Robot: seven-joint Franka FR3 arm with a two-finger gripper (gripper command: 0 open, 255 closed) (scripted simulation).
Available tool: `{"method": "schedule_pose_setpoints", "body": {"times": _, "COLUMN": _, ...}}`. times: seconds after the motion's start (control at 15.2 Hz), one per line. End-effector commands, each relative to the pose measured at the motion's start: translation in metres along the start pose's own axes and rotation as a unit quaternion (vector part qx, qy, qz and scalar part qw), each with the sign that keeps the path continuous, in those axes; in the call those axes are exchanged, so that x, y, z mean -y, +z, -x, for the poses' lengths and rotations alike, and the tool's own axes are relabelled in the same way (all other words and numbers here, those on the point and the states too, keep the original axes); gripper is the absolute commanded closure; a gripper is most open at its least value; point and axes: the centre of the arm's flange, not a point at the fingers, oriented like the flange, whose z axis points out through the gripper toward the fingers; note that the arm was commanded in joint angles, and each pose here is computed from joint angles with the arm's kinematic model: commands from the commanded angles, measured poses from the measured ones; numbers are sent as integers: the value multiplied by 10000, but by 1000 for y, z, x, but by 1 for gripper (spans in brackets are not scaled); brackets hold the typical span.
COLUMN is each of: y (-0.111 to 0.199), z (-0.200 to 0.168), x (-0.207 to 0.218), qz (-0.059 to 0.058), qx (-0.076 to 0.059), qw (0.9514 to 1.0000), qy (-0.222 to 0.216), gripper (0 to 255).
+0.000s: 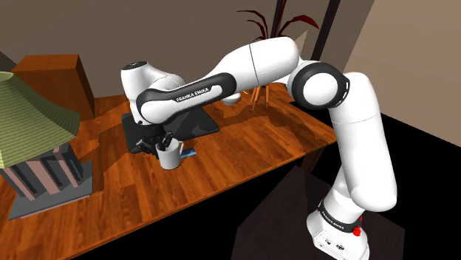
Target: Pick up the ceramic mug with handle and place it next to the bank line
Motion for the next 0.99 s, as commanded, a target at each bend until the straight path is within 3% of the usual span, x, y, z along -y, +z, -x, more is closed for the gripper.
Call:
{"method": "schedule_pose_setpoints", "body": {"times": 0.0, "y": 0, "z": 0, "x": 0, "qz": -1, "qx": -2, "qw": 10000, "qy": 0, "gripper": 0}}
{"method": "schedule_pose_setpoints", "body": {"times": 0.33, "y": 0, "z": 0, "x": 0, "qz": -1, "qx": -2, "qw": 10000, "qy": 0, "gripper": 0}}
{"method": "schedule_pose_setpoints", "body": {"times": 0.59, "y": -50, "z": 0, "x": 0, "qz": -1, "qx": -2, "qw": 10000, "qy": 0, "gripper": 0}}
{"method": "schedule_pose_setpoints", "body": {"times": 0.92, "y": -50, "z": 0, "x": 0, "qz": -1, "qx": -2, "qw": 10000, "qy": 0, "gripper": 0}}
